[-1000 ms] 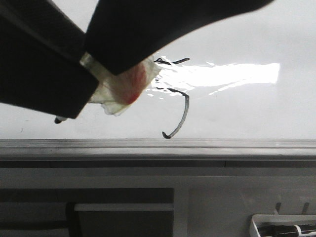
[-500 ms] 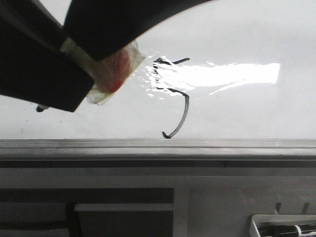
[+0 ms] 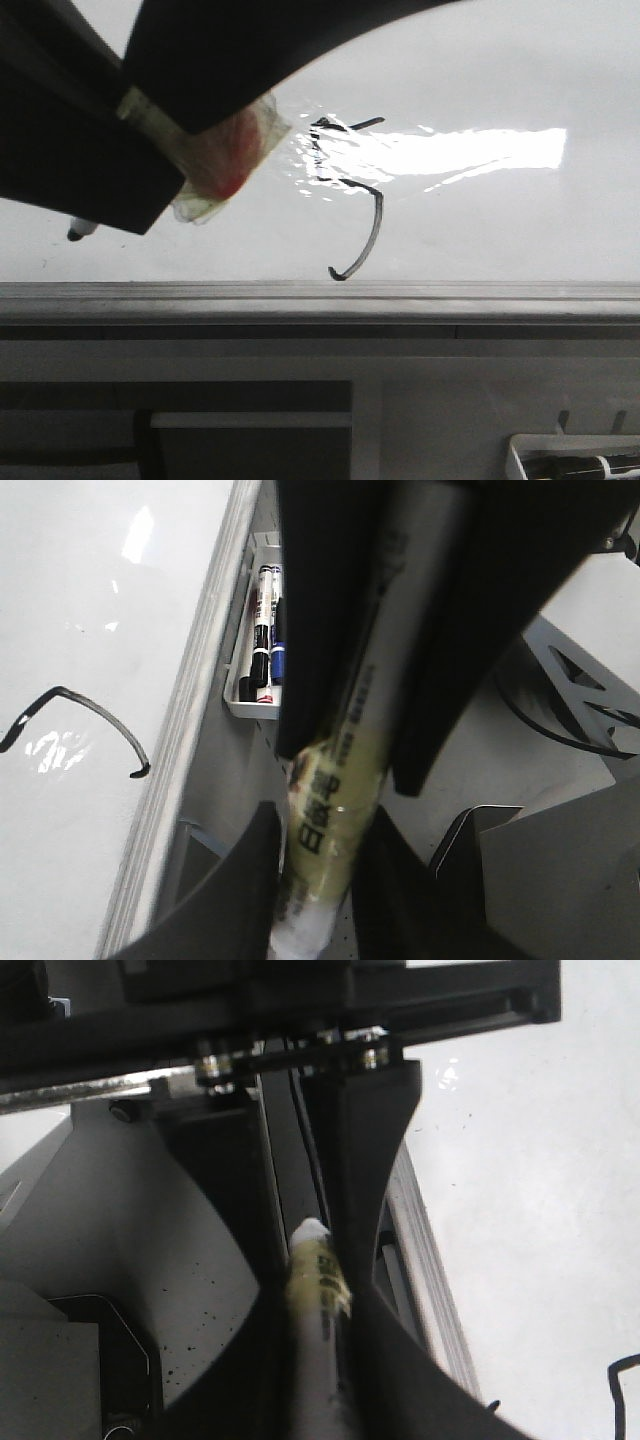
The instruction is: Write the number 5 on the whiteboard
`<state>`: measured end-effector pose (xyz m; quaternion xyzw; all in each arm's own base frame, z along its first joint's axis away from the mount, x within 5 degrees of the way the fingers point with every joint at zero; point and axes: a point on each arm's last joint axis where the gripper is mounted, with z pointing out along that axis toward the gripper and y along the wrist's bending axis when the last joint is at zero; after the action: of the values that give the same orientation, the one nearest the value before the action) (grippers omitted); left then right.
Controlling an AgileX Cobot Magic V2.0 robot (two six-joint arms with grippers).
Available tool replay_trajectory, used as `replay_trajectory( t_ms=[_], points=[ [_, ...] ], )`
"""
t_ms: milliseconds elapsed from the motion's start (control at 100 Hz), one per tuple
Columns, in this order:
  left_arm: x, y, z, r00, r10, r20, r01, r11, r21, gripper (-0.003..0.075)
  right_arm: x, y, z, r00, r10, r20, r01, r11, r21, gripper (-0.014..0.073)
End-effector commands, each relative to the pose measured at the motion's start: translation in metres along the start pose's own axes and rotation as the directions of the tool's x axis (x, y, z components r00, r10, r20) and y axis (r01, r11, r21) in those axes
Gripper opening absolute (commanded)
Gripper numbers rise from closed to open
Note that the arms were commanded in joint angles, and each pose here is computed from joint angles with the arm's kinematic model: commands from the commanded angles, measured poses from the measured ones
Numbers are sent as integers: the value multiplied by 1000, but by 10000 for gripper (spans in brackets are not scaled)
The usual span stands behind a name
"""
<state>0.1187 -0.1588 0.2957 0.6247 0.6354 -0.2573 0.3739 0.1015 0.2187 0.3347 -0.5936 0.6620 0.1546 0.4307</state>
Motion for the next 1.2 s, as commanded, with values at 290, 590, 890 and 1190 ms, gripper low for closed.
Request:
replay_trajectory(
  t_ms=[290,590,890,1190],
  points=[
    [-15,5,-7,992,-90,91,95,994,-46,-20,-22,-8,-15,983,-46,178,35,997,66,344],
    [-14,6,-6,987,-129,93,134,990,-49,-20,-24,-18,-46,965,-75,253,40,989,142,492],
    [-11,23,-6,907,-368,205,408,890,-206,-21,-15,-42,-94,933,29,359,-130,957,260,398],
    [-11,52,-11,746,-506,433,655,675,-341,-21,0,-48,-117,940,97,328,-204,929,310,-61]
  ],
)
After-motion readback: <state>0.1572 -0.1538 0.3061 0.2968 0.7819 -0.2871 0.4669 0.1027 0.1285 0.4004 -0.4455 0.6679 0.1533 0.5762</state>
